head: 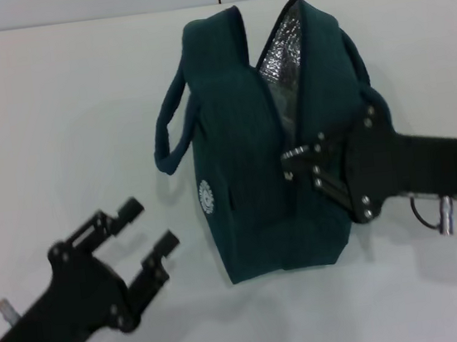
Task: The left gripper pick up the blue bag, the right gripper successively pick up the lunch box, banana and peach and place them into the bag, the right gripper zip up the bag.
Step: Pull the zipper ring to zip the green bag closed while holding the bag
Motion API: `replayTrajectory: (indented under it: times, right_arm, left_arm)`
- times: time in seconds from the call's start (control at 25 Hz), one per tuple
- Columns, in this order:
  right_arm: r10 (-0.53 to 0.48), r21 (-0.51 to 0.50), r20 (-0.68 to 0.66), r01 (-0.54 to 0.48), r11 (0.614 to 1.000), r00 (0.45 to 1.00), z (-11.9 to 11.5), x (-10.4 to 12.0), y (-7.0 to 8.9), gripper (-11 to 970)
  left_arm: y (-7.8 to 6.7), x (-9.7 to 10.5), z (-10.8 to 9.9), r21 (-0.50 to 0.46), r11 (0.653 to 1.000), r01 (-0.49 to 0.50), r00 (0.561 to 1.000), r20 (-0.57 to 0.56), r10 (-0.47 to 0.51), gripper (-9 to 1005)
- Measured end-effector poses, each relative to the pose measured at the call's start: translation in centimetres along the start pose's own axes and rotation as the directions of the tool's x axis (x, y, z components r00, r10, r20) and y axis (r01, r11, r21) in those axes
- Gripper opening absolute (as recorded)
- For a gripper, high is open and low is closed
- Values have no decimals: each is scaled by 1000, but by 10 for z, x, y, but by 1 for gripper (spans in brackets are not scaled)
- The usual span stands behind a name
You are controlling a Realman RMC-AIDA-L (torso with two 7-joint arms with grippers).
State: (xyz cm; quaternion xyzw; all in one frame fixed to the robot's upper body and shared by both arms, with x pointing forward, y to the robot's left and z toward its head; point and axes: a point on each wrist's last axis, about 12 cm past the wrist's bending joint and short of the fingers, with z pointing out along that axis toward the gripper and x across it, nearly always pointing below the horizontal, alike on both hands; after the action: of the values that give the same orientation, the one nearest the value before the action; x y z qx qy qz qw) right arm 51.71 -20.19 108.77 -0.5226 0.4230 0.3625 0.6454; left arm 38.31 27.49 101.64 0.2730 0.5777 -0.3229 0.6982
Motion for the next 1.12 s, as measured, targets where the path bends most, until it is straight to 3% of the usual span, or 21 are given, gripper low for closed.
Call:
replayTrajectory:
  times: [0.28,0.72,1.04,1.12]
  right_arm:
    - [-17,4,4,17,1000,1000,14,-2,-13,12]
    - [-4,15,2,3,1000,1000,14,0,-9,12]
    - [2,19,4,-2,1000,1000,12,0,-7,12]
    - [2,20,4,-2,1000,1000,12,0,-7,12]
  left_arm:
    - [-7,9,6,73,997,37,997,-67,-32,524]
    - [16,19,47,24,992,125,983,-137,-121,516]
    - [17,18,53,44,994,99,987,-130,-93,502]
    - [16,18,56,57,993,99,988,-126,-92,442]
